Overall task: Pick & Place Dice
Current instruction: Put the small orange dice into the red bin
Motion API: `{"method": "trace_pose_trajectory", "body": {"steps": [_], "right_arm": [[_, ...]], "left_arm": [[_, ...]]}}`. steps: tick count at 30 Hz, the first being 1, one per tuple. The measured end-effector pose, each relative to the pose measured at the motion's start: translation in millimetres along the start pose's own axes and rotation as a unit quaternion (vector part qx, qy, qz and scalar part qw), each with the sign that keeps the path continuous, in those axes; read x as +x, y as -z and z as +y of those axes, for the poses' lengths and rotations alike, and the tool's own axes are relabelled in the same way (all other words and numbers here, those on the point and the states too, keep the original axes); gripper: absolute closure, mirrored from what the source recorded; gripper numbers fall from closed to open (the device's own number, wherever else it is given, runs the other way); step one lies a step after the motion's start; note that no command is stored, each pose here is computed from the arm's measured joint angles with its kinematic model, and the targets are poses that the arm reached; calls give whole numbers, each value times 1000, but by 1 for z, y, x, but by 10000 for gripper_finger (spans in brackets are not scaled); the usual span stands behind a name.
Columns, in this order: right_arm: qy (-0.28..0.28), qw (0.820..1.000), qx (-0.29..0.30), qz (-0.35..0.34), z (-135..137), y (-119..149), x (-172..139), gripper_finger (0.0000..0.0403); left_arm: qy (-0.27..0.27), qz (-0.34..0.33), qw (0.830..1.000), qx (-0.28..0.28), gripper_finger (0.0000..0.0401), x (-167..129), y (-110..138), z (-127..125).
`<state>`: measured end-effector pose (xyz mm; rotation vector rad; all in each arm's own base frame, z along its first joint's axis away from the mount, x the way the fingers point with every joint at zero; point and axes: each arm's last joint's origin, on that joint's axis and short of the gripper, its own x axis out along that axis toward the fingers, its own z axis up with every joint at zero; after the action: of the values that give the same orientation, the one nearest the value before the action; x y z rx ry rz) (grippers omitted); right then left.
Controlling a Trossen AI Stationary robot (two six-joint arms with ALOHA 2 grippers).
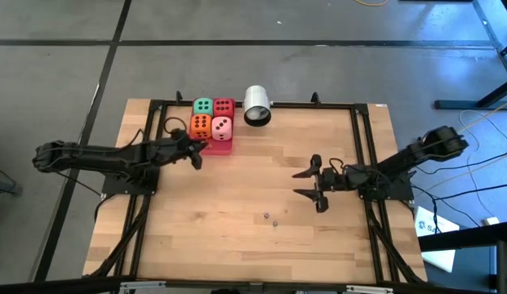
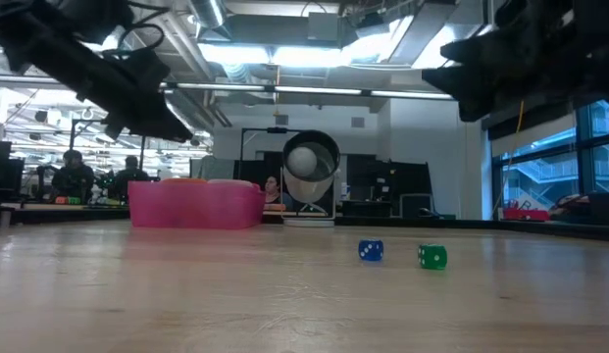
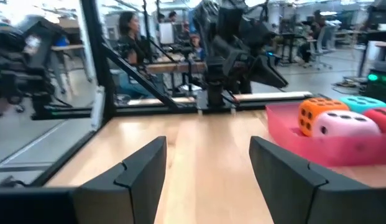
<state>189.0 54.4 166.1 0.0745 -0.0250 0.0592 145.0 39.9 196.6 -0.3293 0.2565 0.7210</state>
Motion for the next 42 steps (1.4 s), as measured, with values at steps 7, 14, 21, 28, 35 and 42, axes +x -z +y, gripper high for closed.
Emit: {"method": "trace_pose_trajectory", "body": {"steps": [7,14,21,28,35,42], "right_arm": [[25,1000,-18,7,-2,3,1,172],[36,999,-29,6,-6,3,2,172],[55,998,-30,2,-14,1,3,172],[65,997,-32,1,-19,1,4,172],[72,997,-32,1,-22,1,4,172],[78,996,-37,1,-25,1,5,172]], "left_arm": [[-42,52,998,-1,379,13,-16,-1],[-50,100,994,-12,379,34,-21,1],[-70,165,983,-27,379,58,-20,8],[-79,214,973,-27,379,78,-29,7],[-113,290,950,-10,379,92,-41,2],[-108,359,927,-15,379,104,-48,-6]]}}
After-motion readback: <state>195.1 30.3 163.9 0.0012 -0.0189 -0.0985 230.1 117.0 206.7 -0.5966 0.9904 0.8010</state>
